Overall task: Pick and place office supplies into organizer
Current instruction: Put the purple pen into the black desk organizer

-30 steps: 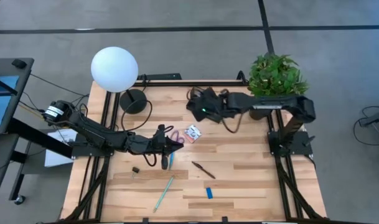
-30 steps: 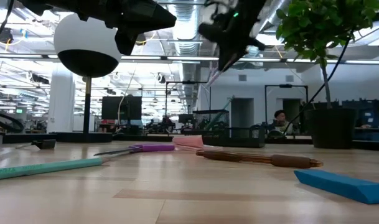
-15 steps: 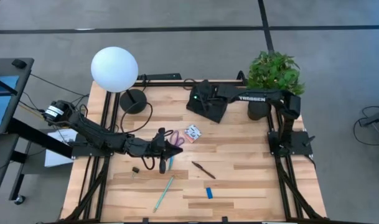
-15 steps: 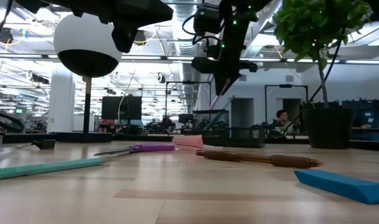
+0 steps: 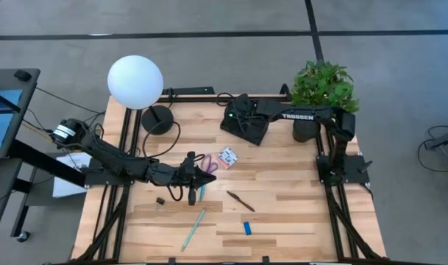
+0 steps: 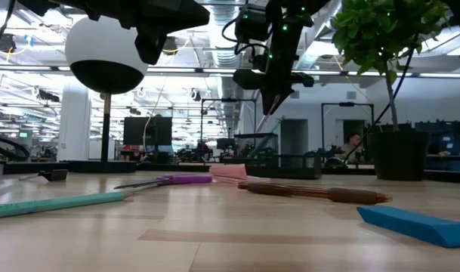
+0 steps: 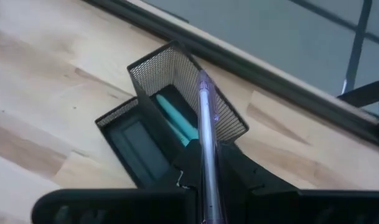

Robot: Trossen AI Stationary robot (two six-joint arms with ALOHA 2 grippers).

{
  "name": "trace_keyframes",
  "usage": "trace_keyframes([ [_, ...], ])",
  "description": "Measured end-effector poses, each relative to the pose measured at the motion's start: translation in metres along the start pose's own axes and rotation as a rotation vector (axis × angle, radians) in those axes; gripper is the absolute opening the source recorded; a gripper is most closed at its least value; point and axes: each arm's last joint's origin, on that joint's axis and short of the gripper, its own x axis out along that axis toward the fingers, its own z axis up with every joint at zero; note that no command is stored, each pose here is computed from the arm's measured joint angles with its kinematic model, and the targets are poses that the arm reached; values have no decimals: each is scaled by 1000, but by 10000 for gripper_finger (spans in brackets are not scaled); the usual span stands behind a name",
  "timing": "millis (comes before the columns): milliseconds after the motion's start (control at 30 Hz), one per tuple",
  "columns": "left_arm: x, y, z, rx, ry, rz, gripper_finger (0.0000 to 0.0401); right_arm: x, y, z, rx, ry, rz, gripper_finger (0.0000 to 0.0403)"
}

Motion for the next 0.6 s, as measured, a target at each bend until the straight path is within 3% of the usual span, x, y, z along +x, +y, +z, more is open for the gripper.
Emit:
trace_keyframes([
  [233, -1, -3, -1, 1, 4, -15, 16, 16, 0, -5, -3, 91, 4, 28],
  [467, -1, -3, -1, 9, 4, -15, 16, 25, 8, -8, -42, 92, 4, 27],
  [600, -1, -3, -1, 9, 5, -14, 16, 25, 8, -8, -41, 85, 5, 57],
])
